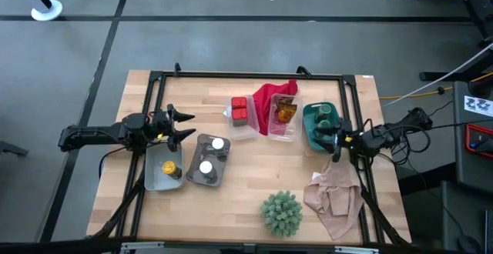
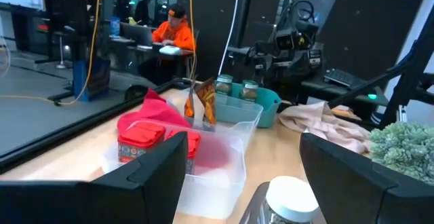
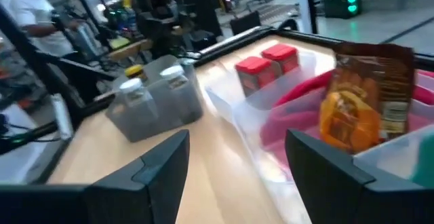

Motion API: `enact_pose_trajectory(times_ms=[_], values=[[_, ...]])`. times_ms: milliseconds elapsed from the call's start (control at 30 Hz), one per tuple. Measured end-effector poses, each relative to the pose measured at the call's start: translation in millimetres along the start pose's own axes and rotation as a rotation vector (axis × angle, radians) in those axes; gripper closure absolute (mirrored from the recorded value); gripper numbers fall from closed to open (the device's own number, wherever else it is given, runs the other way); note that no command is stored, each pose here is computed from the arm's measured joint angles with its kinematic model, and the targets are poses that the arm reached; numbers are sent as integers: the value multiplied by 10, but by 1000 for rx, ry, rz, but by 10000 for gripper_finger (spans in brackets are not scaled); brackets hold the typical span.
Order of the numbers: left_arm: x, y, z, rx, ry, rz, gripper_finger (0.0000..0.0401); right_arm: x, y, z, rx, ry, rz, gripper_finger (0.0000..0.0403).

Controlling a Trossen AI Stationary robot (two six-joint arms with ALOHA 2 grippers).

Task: Sort spices by type
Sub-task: Return to Home Position

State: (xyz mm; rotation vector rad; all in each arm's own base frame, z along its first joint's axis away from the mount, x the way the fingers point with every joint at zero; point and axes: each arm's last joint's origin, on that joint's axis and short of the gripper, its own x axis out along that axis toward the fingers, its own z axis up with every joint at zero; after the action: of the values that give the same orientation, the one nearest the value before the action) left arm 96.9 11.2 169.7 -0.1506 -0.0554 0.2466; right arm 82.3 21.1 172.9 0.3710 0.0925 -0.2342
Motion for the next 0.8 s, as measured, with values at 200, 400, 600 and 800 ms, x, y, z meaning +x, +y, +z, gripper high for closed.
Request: enact_pose_trajectory(times_ms=[200,400,600,800], values=[[0,0,-1,-1,2,-1,134,8,47,11,-100,-2,113,160],[0,0,-2,-3,2,-2,134,4,104,45,-163,-38,250,160],[0,-1,-2,-3,3,-3,134,53,116,-23,-198,-136,292,160],[0,-1,-2,-3,3,-3,134,96,59,-1,-203,-141,261,160]])
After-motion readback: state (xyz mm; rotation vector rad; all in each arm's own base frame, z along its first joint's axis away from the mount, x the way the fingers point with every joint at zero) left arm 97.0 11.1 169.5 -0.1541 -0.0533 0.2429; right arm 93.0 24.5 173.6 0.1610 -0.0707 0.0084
